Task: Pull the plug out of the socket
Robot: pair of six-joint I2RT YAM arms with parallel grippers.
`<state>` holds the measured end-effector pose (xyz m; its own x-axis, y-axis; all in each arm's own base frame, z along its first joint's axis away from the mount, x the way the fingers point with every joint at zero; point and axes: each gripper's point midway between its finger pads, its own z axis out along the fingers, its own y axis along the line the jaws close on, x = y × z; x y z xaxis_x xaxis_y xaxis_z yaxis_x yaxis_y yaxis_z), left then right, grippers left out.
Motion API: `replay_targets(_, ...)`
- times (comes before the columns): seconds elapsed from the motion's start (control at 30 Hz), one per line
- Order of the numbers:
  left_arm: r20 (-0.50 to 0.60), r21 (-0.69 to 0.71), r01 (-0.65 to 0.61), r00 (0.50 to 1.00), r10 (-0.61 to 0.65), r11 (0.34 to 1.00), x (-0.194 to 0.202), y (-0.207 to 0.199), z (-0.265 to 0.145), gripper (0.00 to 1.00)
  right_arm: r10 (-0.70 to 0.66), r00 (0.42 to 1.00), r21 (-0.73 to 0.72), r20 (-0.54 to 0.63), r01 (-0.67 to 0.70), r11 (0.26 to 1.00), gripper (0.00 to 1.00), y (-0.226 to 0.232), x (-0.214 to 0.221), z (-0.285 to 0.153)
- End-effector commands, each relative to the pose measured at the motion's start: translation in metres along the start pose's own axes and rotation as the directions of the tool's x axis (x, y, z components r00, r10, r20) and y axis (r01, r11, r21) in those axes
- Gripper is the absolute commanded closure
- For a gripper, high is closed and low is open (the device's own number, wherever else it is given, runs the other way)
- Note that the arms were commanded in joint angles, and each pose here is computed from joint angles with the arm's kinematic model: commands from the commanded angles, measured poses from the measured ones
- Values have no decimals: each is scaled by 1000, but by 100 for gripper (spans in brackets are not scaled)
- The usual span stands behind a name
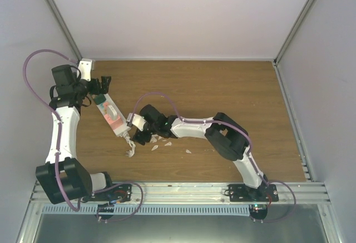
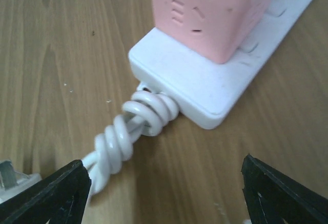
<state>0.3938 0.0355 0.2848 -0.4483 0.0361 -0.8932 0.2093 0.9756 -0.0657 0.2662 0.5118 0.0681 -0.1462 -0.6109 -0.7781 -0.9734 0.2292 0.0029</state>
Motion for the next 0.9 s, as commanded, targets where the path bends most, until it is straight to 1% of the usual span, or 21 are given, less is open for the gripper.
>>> replay_targets(0.0,60,-39,-24,998,27,999,-14,5,-7,1,43,999,-2,25,-43,999,21,10,-8,15)
replay_targets(0.17,63,-38,-28,998,31,999,-15,6,-6,1,80,997,-40,-2,-80,996,26,26,2,33)
replay_targets(0.4,51,-47,-30,998,33,998,-10,8,-3,1,92,996,11,-11,-92,996,35,22,8,46)
replay_targets(0.53,56,-48,-33,998,35,998,-12,8,-4,1,82,996,63,-29,-80,995,46,13,16,48)
replay_targets(0.73,53,-43,-28,998,30,999,-14,9,-2,1,43,997,84,-71,-37,996,68,6,28,42)
replay_targets(0.87,46,-26,-28,999,29,999,-10,7,0,1,27,992,73,-122,-19,997,76,0,42,33)
